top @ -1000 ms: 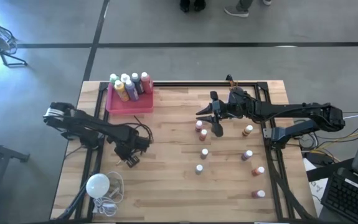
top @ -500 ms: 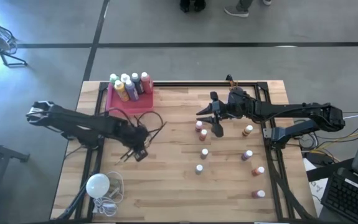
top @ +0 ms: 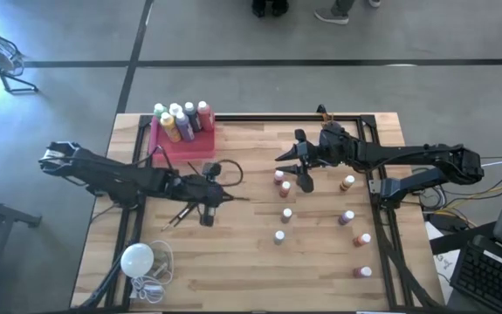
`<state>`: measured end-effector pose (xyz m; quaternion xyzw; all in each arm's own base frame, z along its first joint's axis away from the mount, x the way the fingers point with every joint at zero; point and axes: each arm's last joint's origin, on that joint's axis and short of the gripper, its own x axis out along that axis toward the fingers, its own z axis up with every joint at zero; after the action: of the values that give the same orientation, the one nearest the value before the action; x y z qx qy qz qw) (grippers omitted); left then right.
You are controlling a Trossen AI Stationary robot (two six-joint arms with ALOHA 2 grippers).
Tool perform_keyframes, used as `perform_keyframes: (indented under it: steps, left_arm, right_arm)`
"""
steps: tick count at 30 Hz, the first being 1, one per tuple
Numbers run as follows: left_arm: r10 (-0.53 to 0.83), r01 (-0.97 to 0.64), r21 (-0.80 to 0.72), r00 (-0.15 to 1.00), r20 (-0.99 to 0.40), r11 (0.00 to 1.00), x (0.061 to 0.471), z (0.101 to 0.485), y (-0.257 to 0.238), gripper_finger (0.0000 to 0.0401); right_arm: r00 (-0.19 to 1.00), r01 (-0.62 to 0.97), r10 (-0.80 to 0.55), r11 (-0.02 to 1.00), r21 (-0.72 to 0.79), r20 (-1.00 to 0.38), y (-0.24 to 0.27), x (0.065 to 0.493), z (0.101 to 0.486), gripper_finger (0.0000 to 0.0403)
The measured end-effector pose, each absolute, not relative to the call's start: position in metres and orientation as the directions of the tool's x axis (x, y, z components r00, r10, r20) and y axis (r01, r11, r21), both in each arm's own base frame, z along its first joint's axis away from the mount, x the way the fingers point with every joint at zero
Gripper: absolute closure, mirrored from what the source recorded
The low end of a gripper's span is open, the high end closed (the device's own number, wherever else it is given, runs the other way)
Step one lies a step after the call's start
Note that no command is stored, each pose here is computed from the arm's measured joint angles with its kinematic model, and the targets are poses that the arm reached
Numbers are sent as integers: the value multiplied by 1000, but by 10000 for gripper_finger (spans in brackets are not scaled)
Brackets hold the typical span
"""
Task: Pick & Place Paint Supplies
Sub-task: Put the gold paint brush into the purple cup
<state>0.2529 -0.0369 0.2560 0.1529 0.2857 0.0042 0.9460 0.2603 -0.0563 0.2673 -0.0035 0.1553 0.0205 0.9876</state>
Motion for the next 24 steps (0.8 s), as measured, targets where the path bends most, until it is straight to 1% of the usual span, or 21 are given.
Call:
perform_keyframes:
  steps: [3,6,9,12,14,17,20,22,24]
  left_arm:
    - [214,88,484,818,-534,871,256,250,-39,398]
    - [275,150,646,816,-509,749,262,245,-47,398]
    - [341,216,803,822,-457,556,270,241,-55,398]
    - [435,255,917,820,-372,306,280,236,-61,398]
    - [493,262,952,815,-305,156,289,234,-63,398]
    - [557,248,969,807,-198,-14,302,233,-64,397]
    - [595,262,947,797,-104,-186,312,233,-66,397]
    - [598,261,924,801,-45,-279,318,234,-67,398]
    - [598,257,903,802,-2,-343,321,235,-68,398]
  right_arm:
    - [951,-41,40,999,3,-308,-56,260,267,266]
    - [946,-35,41,999,24,-323,-56,260,266,261]
    - [932,-24,48,997,71,-360,-55,258,261,258]
    - [919,-26,66,994,107,-390,-51,257,255,254]
    - [913,-47,106,986,158,-394,-48,256,252,251]
    - [900,-112,198,966,232,-390,-43,256,249,248]
    - [892,-156,250,952,262,-377,-36,256,247,245]
    - [891,-177,268,949,262,-367,-32,257,247,245]
    - [891,-192,279,947,259,-358,-29,258,248,249]
